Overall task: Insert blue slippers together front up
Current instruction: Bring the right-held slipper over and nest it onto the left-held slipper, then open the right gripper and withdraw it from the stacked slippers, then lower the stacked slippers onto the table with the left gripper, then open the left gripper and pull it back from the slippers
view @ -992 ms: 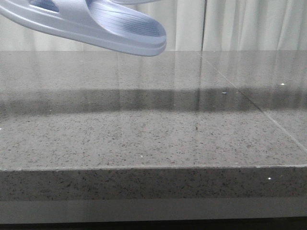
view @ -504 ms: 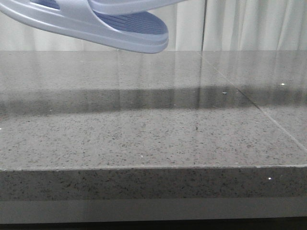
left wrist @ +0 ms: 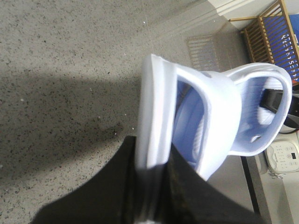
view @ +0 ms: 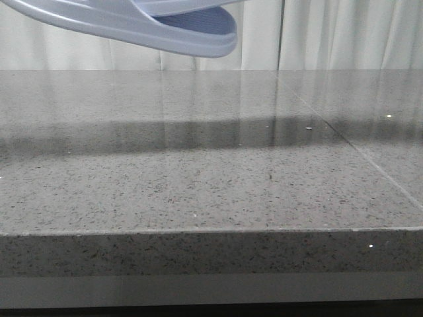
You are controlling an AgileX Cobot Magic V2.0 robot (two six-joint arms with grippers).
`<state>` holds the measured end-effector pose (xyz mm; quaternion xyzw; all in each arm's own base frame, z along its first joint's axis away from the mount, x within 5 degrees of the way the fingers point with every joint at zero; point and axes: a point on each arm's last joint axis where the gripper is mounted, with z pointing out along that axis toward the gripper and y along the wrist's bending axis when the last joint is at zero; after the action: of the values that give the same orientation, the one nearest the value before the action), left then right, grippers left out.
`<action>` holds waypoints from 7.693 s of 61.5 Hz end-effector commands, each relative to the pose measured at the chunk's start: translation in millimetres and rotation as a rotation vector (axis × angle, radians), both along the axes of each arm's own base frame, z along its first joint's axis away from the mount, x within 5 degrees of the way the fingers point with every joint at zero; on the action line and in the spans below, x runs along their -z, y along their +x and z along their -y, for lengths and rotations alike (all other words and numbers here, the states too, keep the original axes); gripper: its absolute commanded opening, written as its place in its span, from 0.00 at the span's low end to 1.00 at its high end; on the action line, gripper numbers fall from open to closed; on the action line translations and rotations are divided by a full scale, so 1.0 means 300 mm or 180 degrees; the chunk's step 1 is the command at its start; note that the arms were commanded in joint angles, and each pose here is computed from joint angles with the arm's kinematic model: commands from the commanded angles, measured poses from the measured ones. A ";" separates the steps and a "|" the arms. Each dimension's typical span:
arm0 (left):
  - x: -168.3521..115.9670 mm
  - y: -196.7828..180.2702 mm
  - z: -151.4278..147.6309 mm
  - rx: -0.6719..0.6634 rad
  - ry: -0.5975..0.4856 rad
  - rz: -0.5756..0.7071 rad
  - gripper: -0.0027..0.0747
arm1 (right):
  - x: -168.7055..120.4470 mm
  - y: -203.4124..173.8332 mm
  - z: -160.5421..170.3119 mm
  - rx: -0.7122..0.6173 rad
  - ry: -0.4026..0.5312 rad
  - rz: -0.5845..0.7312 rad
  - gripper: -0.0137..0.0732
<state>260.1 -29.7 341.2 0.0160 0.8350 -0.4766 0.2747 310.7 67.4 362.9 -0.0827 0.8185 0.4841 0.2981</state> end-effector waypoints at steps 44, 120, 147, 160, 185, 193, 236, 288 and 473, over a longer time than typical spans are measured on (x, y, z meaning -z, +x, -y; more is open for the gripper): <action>-0.092 -0.030 0.030 0.0145 -0.0504 0.0215 0.01 | 0.078 0.015 -0.215 -0.0106 0.0510 0.0063 0.09; -0.092 -0.030 0.030 0.0150 -0.0505 0.0214 0.01 | 0.124 0.024 -0.172 -0.0039 0.0189 -0.0029 0.39; -0.092 -0.030 0.030 0.0150 -0.0505 0.0214 0.01 | 0.112 0.036 0.016 0.0273 0.0105 -0.0132 0.39; -0.092 -0.030 0.030 0.0150 -0.0505 0.0214 0.01 | 0.054 0.005 0.097 0.0356 0.0051 0.0022 0.39; -0.092 -0.029 0.029 0.0132 -0.0501 0.0218 0.01 | -0.196 -0.161 0.217 0.1053 -0.1595 0.0793 0.39; -0.092 -0.027 0.028 0.0113 -0.0497 0.0223 0.01 | -0.258 -0.231 0.227 0.1260 -0.1864 0.1134 0.38; -0.087 -0.023 0.025 0.0072 -0.0437 0.0225 0.01 | -0.301 -0.425 0.207 0.1445 -0.2057 0.1537 0.09; 0.143 0.133 0.113 -0.0048 0.0307 -0.0224 0.01 | -0.300 -0.426 0.207 0.1438 -0.2055 0.1532 0.09; 0.053 -0.737 -0.056 -0.1874 0.1984 0.2993 0.01 | 0.106 -0.828 0.176 0.2056 -0.2222 0.3066 0.09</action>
<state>39.0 -14.0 310.7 0.0875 0.7263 -0.0491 0.6800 62.2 17.1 317.1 -0.1498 0.7152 -0.0042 0.6827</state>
